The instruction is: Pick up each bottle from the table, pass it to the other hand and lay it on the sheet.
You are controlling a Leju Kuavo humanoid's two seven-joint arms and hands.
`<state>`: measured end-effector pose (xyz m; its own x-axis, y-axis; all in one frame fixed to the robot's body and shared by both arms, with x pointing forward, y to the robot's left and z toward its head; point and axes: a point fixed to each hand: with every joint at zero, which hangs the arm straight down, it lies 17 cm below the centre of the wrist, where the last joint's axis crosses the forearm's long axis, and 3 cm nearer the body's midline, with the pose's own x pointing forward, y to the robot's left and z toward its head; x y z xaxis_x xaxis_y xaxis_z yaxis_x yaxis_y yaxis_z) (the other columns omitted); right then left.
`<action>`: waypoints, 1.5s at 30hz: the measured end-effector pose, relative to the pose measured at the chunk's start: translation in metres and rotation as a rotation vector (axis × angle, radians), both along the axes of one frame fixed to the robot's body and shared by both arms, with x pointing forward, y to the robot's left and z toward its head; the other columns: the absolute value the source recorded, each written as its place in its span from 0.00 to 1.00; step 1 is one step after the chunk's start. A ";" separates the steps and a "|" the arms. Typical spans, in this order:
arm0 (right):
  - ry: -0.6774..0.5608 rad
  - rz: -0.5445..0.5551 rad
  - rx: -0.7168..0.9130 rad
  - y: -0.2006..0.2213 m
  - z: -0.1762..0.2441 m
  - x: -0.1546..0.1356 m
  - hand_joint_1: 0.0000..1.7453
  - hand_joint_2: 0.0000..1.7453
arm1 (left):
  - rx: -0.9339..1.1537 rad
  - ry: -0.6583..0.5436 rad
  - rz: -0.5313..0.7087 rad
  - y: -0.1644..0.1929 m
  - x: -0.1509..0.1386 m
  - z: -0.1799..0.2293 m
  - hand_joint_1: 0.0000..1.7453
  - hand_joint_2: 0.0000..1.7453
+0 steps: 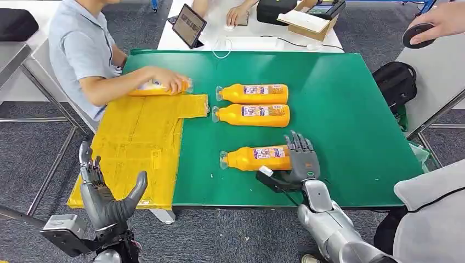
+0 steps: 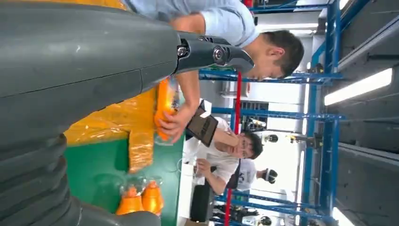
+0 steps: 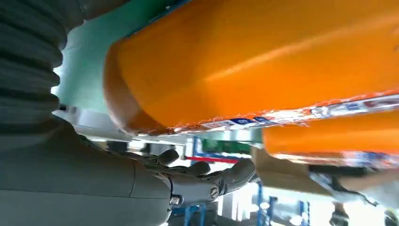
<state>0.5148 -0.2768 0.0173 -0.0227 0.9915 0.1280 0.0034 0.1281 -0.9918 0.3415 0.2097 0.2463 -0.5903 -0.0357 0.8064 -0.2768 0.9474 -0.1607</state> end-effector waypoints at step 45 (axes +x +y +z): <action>-0.039 0.151 1.067 0.100 0.043 -0.055 1.00 1.00 | -0.114 0.409 -0.246 -0.067 0.011 -0.121 0.00 1.00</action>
